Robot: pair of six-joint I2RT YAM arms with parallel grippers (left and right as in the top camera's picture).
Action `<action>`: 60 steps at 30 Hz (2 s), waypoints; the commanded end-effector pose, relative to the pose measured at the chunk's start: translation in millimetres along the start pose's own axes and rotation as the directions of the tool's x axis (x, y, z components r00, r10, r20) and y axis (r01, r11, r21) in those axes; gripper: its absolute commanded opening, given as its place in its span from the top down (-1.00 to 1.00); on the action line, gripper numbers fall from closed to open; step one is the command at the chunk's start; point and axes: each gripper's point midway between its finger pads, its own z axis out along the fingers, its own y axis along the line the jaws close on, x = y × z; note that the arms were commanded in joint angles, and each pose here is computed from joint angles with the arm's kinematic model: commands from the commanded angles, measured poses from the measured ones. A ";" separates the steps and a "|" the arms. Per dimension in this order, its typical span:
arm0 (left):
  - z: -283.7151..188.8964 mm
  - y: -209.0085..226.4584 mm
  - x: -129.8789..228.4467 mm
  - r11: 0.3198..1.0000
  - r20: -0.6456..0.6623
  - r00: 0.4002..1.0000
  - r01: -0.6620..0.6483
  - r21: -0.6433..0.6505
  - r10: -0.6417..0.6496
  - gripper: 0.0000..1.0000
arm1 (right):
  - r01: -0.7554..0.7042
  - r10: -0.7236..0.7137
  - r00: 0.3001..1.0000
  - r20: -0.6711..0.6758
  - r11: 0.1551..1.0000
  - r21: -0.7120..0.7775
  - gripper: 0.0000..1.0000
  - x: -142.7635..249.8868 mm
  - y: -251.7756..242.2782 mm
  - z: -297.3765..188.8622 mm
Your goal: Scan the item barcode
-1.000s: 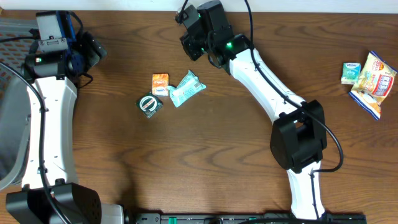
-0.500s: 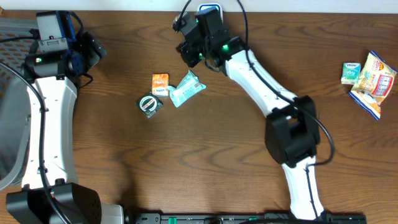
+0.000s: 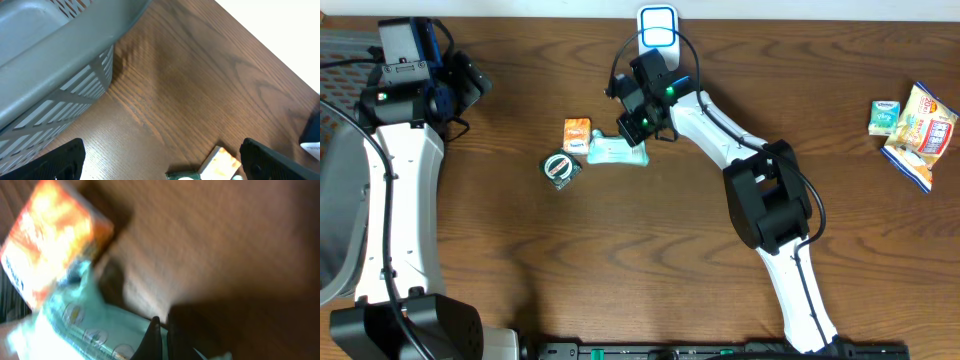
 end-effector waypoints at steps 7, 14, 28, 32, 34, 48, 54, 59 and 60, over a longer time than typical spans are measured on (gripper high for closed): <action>-3.3 -0.3 -5.8 1.000 0.018 1.000 0.015 -0.004 -0.015 -0.96 | 0.032 -0.029 0.999 -0.038 0.998 0.061 0.86 -0.4 21.3 -116.8; -3.3 -0.3 -5.8 1.000 0.018 1.000 0.015 -0.004 -0.015 -0.96 | 0.067 -0.070 0.996 0.048 0.996 0.059 0.35 -19.2 17.7 -132.9; -3.3 -0.4 -5.8 1.000 0.019 1.000 0.015 -0.004 -0.015 -0.96 | 0.018 -0.045 0.995 -0.093 0.964 -0.266 -0.71 31.5 32.9 -25.5; -3.3 -0.3 -5.8 1.000 0.018 1.000 0.015 -0.004 -0.015 -0.96 | -0.011 -0.028 0.993 -0.116 0.946 -0.323 -0.60 39.9 40.5 -16.7; -3.3 -0.4 -5.8 1.000 0.019 1.000 0.015 -0.004 -0.015 -0.96 | -0.022 -0.023 0.991 -0.132 0.945 -0.328 -0.50 44.0 41.6 -15.1; -3.3 -0.3 -5.8 1.000 0.018 1.000 0.015 -0.004 -0.015 -0.96 | -0.066 0.028 0.992 -0.125 0.948 -0.310 0.98 33.8 43.2 -18.3; -3.3 -0.3 -5.8 1.000 0.018 1.000 0.015 -0.004 -0.015 -0.96 | -0.093 0.113 0.993 0.041 0.939 -0.332 0.98 -11.3 11.3 -88.2; -3.3 -0.3 -5.8 1.000 0.018 1.000 0.015 -0.004 -0.015 -0.96 | -0.046 0.130 0.958 0.255 0.949 -0.313 0.98 -45.0 -25.2 -175.1; -3.3 -0.3 -5.8 1.000 0.018 1.000 0.015 -0.004 -0.015 -0.96 | -0.039 0.129 0.948 0.289 0.954 -0.296 0.98 -48.7 -32.6 -189.8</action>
